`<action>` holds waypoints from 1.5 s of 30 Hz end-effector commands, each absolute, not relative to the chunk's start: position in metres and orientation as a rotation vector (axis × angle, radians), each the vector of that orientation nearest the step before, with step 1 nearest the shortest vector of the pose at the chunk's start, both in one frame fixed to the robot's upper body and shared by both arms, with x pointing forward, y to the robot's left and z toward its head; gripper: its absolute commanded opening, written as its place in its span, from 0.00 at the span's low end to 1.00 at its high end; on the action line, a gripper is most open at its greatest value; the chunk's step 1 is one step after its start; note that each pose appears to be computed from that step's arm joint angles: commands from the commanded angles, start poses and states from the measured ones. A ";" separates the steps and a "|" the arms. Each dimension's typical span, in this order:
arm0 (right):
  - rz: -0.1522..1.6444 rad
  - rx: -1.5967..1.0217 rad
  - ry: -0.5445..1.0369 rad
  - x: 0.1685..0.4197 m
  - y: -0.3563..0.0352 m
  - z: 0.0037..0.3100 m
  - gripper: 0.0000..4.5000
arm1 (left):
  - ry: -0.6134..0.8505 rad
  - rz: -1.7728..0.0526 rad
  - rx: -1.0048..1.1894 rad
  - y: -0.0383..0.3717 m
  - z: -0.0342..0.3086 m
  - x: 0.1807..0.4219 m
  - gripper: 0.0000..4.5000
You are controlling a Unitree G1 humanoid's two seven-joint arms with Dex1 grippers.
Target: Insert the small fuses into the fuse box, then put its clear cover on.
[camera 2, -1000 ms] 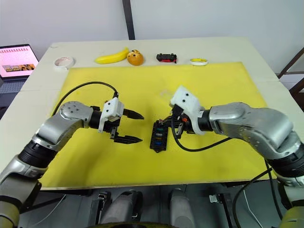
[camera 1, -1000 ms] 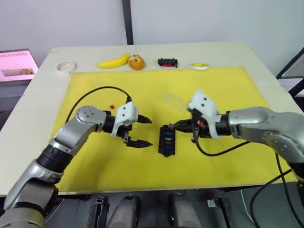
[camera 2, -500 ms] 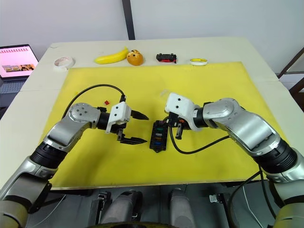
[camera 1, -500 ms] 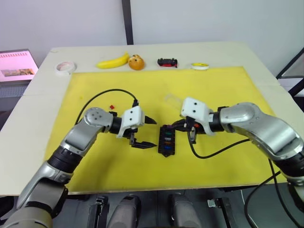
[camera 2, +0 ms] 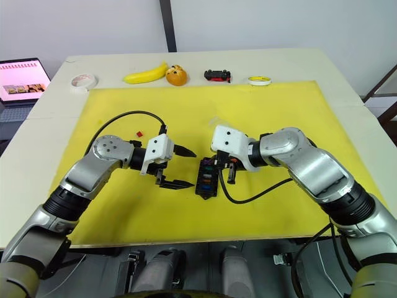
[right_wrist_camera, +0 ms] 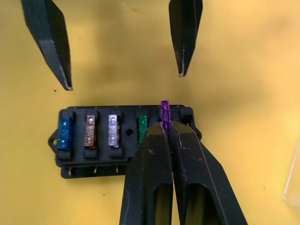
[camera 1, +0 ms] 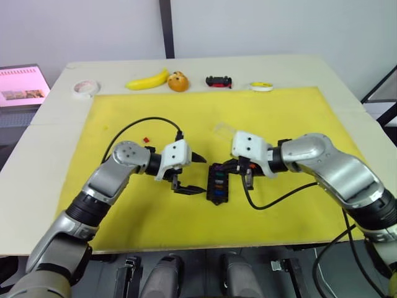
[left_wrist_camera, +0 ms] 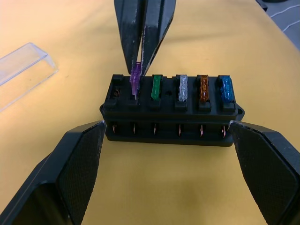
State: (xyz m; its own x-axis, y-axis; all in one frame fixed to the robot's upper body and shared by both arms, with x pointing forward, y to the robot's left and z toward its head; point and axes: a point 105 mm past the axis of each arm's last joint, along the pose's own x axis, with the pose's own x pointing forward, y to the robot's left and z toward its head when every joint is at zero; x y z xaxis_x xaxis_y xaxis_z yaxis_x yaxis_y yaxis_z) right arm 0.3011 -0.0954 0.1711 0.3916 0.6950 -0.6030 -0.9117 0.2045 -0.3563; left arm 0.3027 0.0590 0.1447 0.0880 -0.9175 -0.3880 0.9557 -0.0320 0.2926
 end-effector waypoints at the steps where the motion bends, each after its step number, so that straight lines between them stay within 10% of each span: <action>1: 1.144 -0.781 0.290 0.304 -0.095 0.182 0.00 | 0.042 -1.497 0.564 0.060 0.156 0.302 0.98; 45: 1.163 -0.802 0.315 0.304 -0.096 0.177 0.00 | 0.035 -1.498 0.560 0.056 0.158 0.301 0.98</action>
State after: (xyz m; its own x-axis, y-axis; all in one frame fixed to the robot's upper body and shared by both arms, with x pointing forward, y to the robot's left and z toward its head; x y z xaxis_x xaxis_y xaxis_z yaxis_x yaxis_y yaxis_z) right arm 0.3039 -0.0977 0.1659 0.3700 0.6764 -0.6369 -0.9194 0.1683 -0.3554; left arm 0.3018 0.0566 0.1445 0.0840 -0.9183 -0.3869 0.9594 -0.0304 0.2804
